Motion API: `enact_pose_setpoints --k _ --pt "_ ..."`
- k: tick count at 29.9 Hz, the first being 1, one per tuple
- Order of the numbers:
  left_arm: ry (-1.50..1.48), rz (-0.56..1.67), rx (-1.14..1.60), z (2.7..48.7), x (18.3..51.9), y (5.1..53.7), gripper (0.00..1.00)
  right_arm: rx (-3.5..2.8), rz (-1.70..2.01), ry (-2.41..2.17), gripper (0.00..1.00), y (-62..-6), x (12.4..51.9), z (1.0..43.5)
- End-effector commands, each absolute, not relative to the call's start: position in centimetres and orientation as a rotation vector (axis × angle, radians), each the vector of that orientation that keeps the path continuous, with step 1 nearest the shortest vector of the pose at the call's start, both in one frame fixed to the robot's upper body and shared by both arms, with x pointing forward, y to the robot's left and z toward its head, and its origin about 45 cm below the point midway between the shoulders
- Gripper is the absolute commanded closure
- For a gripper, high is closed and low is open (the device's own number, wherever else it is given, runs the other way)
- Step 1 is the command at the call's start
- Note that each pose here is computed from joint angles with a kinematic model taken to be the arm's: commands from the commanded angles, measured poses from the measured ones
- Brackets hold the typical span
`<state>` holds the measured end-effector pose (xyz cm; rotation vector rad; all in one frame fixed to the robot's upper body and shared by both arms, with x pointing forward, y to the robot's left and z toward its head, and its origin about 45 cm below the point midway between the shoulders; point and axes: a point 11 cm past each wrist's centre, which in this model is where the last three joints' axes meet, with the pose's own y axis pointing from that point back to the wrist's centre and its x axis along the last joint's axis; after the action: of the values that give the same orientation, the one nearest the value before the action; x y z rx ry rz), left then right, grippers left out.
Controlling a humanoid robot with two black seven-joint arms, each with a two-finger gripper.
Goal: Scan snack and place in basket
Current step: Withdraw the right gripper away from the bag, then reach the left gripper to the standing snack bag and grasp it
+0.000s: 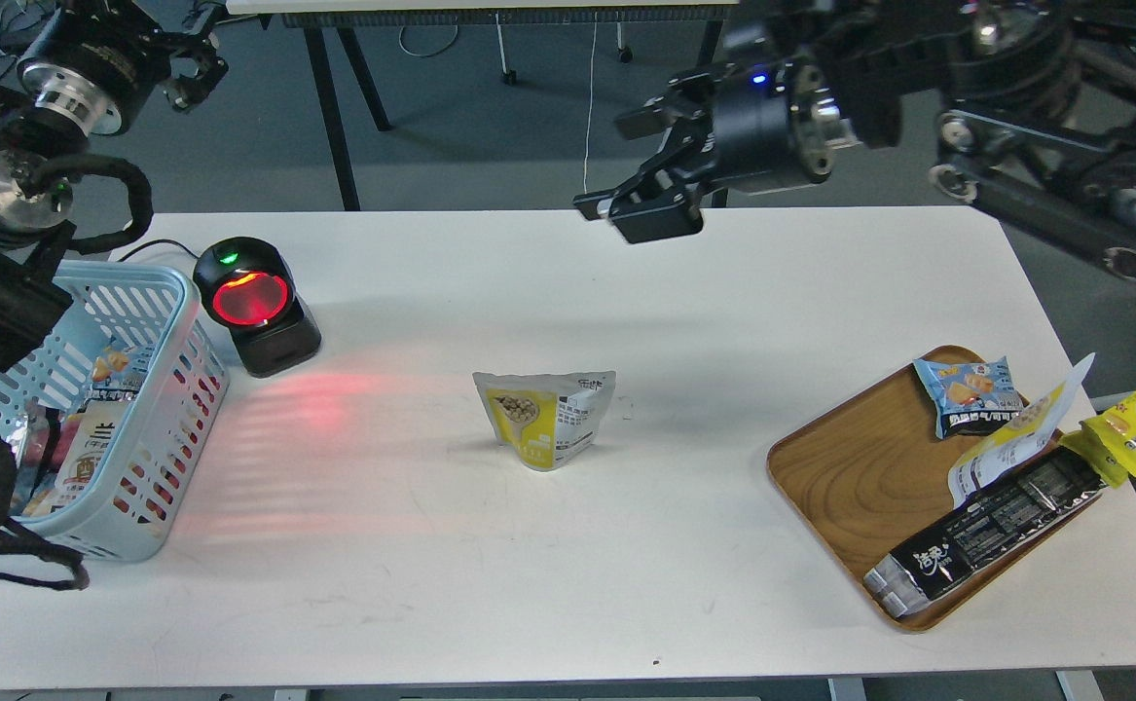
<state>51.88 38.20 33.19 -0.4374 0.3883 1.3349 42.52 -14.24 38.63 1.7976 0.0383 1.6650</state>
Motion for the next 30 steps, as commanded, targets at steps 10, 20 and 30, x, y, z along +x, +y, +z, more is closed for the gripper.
enact_pose_setpoints --k 10,20,30 --pt "-0.078 1.122 0.03 42.2 52.7 32.5 0.08 2.32 1.024 -0.775 0.01 -27.8 44.4 35.5" --pt "-0.743 0.567 0.515 44.5 43.5 22.1 0.1 2.442 0.515 -1.455 0.01 -35.7 47.4 32.7" --pt "-1.174 0.165 0.798 35.5 37.1 16.5 0.1 2.542 0.072 -1.989 0.01 -40.2 48.9 30.9"
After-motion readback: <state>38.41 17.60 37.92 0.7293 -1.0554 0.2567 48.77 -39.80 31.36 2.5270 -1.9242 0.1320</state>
